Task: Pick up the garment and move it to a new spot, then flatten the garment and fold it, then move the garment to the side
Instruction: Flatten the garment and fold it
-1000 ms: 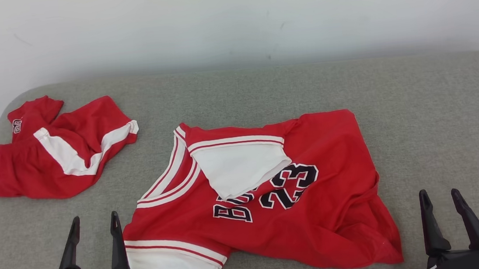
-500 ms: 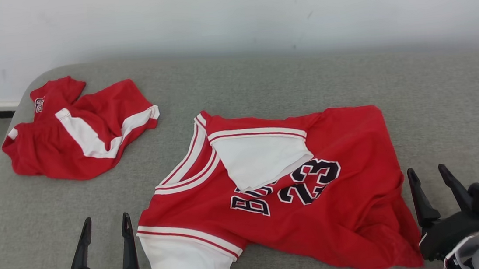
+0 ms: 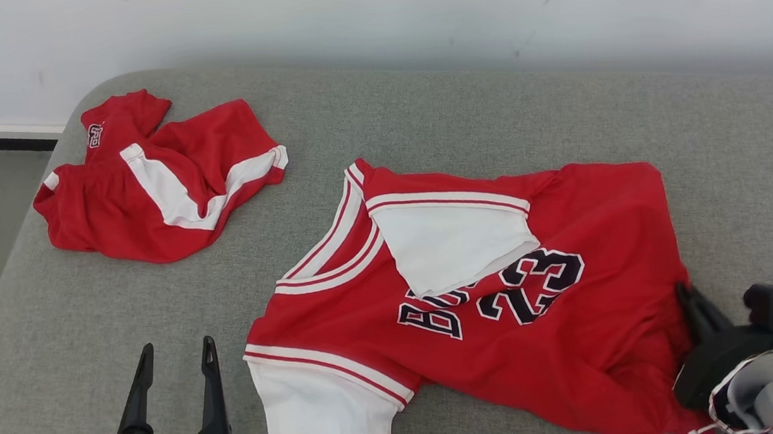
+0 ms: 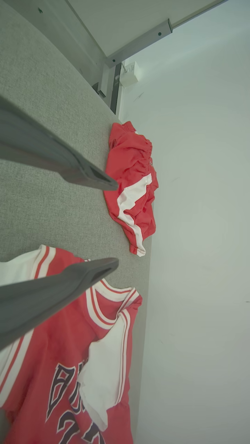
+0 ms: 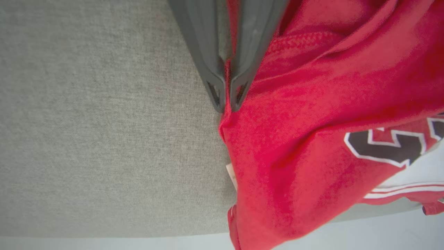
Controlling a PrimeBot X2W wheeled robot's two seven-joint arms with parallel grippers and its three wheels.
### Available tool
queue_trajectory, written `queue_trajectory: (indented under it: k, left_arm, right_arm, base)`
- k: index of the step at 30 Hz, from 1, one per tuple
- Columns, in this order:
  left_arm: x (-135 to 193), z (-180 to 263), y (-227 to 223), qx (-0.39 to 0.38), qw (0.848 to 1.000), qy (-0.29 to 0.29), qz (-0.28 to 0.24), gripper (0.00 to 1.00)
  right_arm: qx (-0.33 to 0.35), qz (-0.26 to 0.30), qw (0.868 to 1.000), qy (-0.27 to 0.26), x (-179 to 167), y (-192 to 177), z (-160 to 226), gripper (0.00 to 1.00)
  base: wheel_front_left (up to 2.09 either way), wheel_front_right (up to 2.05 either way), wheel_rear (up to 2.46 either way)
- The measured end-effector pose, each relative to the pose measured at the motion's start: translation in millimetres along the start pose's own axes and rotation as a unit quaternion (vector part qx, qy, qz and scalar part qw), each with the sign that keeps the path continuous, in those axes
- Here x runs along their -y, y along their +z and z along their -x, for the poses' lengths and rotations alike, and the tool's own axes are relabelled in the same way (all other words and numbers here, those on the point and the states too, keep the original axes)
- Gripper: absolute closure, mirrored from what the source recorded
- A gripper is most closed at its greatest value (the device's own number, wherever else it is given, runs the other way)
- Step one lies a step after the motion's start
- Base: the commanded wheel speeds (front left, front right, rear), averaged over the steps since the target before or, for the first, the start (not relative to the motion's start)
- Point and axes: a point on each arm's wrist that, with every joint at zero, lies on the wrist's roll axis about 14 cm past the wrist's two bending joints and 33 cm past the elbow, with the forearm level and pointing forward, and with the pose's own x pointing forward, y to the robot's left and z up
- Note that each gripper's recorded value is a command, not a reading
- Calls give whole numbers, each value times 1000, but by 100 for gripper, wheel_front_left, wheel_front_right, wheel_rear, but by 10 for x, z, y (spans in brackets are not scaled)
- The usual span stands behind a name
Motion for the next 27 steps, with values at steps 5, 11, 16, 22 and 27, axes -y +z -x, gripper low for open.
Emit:
queue_trajectory:
  k: [5,11,16,22,27]
  left_arm:
    - [-17,-2,10,2,1000,3,1,0]
    - [28,-9,0,1,1000,-4,5,0]
    - [66,-14,5,2,1000,-9,7,0]
    - [74,-5,-13,-1,1000,-10,8,0]
    - [61,30,-48,-7,1000,-7,13,0]
  right_arm:
    - [53,2,998,-22,223,338,-14,100]
    - [115,-12,993,-29,329,732,51,100]
    - [190,-15,981,-28,425,1258,151,100]
    - [231,5,973,12,192,1690,121,100]
    - [237,13,970,50,-101,1876,17,100]
  base:
    - [0,0,0]
    - [0,0,0]
    - [0,0,0]
    - [0,0,0]
    - [0,0,0]
